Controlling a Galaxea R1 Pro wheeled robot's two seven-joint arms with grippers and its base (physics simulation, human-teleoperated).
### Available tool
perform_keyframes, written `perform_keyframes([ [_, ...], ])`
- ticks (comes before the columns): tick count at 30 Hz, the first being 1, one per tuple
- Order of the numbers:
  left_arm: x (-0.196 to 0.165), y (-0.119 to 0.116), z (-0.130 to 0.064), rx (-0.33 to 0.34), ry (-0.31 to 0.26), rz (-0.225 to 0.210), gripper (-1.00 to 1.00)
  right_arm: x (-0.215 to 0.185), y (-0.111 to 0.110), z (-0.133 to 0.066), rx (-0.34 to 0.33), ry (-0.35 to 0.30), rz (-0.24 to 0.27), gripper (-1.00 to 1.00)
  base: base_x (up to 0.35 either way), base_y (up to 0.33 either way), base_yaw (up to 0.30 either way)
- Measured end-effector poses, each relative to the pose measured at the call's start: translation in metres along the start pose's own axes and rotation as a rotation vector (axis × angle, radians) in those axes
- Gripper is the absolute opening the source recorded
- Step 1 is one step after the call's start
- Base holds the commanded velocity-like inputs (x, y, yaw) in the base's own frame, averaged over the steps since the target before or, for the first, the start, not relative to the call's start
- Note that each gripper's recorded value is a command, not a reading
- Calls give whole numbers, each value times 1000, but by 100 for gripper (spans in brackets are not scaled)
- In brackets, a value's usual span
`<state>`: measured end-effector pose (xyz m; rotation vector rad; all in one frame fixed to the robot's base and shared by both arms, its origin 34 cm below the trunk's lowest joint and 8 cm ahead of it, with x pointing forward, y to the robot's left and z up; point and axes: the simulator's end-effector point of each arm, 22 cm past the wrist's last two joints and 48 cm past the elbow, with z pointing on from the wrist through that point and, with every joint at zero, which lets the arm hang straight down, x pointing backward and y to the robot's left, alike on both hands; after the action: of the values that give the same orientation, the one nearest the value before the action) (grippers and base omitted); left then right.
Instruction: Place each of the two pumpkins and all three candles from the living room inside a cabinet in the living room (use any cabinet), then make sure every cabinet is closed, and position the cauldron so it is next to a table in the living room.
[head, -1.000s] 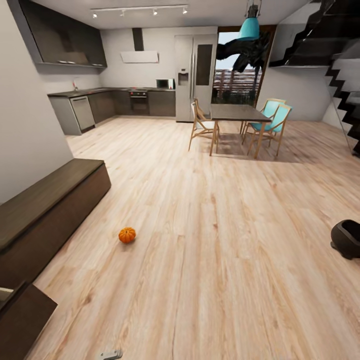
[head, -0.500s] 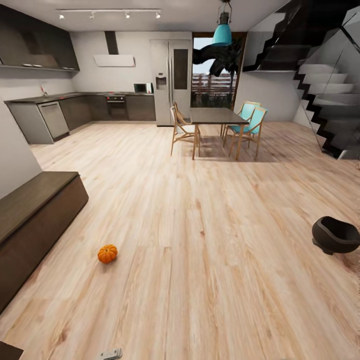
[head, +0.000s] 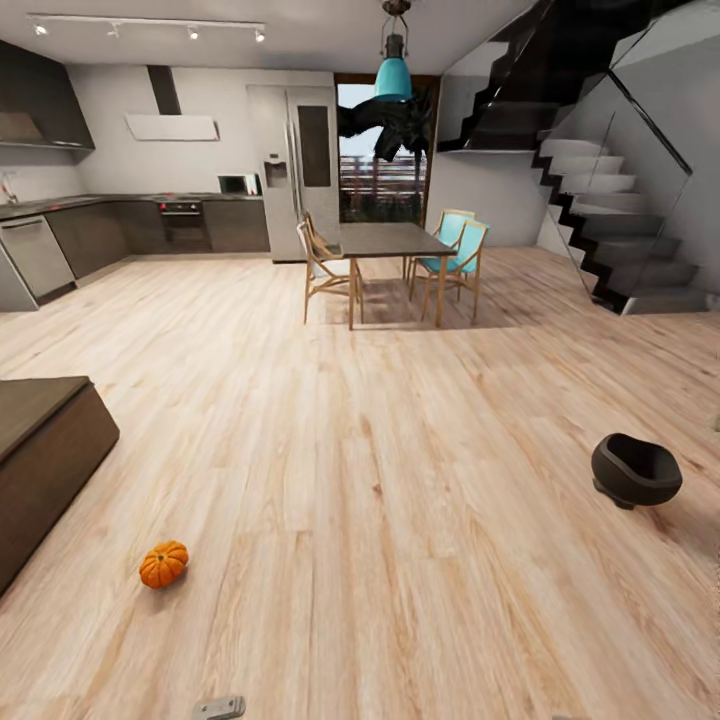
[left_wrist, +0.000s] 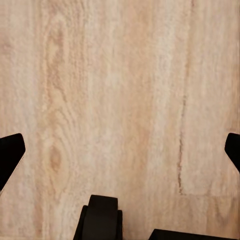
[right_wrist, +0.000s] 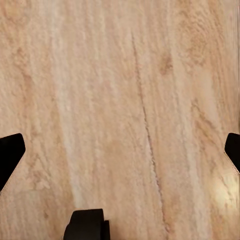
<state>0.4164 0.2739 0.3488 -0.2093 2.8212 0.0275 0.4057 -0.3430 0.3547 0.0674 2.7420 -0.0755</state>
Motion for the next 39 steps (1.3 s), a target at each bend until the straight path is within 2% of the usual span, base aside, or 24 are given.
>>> perform_keyframes([
  [15, 0, -6, 0, 8, 1, 1, 100, -2, 5, 0, -7, -4, 2, 100, 335, 0, -18],
  [26, 4, -4, 1, 4, 10, 1, 100, 2, 5, 1, -5, 6, 2, 100, 335, 0, -174],
  [39, 5, -10, 1, 12, 12, -1, 100, 7, 12, 2, -11, 20, 4, 100, 335, 0, -11],
])
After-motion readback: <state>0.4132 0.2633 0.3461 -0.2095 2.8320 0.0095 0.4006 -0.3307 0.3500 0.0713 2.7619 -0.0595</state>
